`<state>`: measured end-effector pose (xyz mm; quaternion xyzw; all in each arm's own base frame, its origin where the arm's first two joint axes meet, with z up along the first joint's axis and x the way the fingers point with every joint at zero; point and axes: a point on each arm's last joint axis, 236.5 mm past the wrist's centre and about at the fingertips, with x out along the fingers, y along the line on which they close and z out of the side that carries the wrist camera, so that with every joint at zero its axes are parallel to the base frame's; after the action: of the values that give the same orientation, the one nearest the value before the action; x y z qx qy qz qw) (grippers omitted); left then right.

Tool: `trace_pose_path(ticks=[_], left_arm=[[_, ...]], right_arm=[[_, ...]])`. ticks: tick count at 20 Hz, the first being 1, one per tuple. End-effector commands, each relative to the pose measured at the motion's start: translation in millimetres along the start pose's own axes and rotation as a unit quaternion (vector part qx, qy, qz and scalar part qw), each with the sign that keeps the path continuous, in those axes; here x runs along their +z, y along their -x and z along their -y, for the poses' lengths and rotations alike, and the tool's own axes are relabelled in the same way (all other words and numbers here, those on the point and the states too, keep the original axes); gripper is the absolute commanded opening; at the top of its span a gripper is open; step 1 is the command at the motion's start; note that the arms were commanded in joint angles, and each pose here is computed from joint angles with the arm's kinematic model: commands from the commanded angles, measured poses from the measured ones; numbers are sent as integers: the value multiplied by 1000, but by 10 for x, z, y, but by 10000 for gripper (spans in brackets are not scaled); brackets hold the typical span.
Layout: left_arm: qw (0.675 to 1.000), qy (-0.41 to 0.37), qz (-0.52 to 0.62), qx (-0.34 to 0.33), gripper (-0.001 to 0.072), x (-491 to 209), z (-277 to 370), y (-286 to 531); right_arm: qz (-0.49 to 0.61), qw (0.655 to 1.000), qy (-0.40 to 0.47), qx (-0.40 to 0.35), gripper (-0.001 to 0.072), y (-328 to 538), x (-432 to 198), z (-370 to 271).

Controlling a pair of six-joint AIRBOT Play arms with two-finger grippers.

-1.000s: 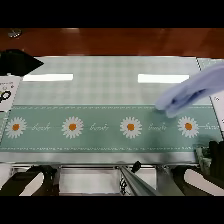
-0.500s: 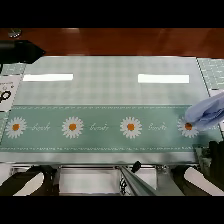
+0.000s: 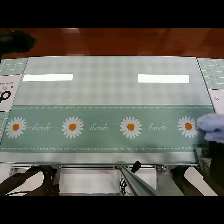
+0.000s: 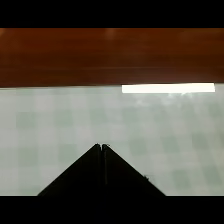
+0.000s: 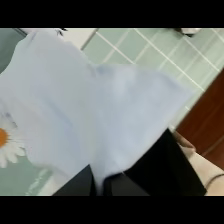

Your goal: Fold the shirts.

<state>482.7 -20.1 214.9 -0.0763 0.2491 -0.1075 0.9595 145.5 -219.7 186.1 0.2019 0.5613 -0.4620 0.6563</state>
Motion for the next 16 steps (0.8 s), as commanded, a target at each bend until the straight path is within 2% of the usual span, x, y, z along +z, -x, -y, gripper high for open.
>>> trace_pose_path(ticks=[1, 8, 11, 16], left_arm=[[998, -5, 44, 39, 15, 206, -321, 29], [997, -8, 39, 64, 16, 150, -618, -42], [997, -1, 25, 67, 15, 29, -716, -221], [998, -11, 1, 66, 16, -145, -798, -402]], right_arm=[[-40, 994, -13, -102, 29, -206, -320, 524], [-134, 966, -138, -174, 29, -286, -1198, 1517], [-184, 945, -206, -172, 29, -393, -1678, 1621], [-240, 928, -188, -212, 29, -521, -2046, 1755]])
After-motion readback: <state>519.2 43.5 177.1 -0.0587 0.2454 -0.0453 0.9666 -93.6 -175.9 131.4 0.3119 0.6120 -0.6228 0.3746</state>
